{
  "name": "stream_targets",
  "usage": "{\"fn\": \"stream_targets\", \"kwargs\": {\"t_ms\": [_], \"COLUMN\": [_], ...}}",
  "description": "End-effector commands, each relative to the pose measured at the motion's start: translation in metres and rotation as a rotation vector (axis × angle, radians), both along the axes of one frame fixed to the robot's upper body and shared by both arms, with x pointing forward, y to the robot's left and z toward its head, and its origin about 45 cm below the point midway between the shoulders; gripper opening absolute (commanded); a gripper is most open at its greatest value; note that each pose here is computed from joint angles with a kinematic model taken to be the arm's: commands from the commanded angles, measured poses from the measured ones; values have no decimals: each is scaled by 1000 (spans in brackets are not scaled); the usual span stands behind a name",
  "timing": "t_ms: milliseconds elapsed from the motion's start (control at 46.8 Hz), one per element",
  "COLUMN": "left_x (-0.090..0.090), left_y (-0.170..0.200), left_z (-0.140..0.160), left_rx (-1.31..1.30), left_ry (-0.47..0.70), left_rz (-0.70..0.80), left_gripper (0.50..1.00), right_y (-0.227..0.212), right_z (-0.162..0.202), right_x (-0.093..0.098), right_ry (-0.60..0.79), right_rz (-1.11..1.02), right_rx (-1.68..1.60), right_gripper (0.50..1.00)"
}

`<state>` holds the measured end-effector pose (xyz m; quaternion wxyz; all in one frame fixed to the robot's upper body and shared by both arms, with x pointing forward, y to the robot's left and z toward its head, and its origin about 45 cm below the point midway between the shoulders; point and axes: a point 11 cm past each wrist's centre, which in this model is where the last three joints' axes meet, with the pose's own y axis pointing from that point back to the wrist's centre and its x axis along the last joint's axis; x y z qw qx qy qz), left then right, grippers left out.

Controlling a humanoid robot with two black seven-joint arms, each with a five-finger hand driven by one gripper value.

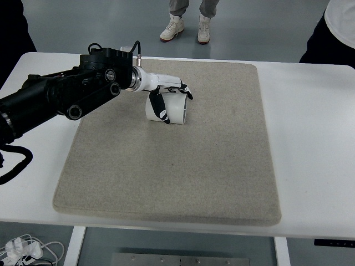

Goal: Flip white cup upright
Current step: 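Lower the left hand and wrap fingers around the white cup, then lift the cup with the left hand and rotate it upright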

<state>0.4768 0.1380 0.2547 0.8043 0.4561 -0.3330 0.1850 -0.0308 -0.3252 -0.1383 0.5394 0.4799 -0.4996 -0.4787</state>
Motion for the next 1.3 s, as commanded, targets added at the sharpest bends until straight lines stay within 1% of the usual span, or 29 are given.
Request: {"fn": "stream_targets", "kwargs": {"t_ms": [0, 43, 85, 171, 320, 513, 577, 769, 961, 1111, 1282], "left_x": [-1, -1, -1, 0, 3, 4, 7, 13, 20, 24, 24], "left_y": [1, 1, 1, 1, -1, -2, -3, 5, 21, 32, 46], "left_z": [-2, -2, -2, -1, 8, 17, 26, 34, 42, 52, 43], "left_rx": [1, 1, 2, -4, -39, -133, -175, -356, -592, -730, -896], "left_ry": [4, 4, 4, 4, 4, 43, 50, 139, 231, 218, 237], "left_rz": [1, 1, 2, 4, 14, 45, 56, 150, 248, 256, 293], "left_gripper": [810, 789, 791, 778, 778, 776, 773, 767, 759, 750, 739], "right_y": [0, 0, 0, 0, 0, 0, 0, 0, 0, 0, 0], "right_z": [0, 0, 0, 0, 0, 0, 0, 0, 0, 0, 0], "right_x": [0, 0, 0, 0, 0, 0, 0, 0, 0, 0, 0], "right_ry": [0, 0, 0, 0, 0, 0, 0, 0, 0, 0, 0], "right_rz": [1, -1, -1, 1, -1, -1, -1, -1, 1, -1, -1], "right_rx": [0, 0, 0, 0, 0, 0, 0, 0, 0, 0, 0], "right_gripper": [952, 952, 952, 952, 952, 952, 952, 952, 952, 952, 952]}}
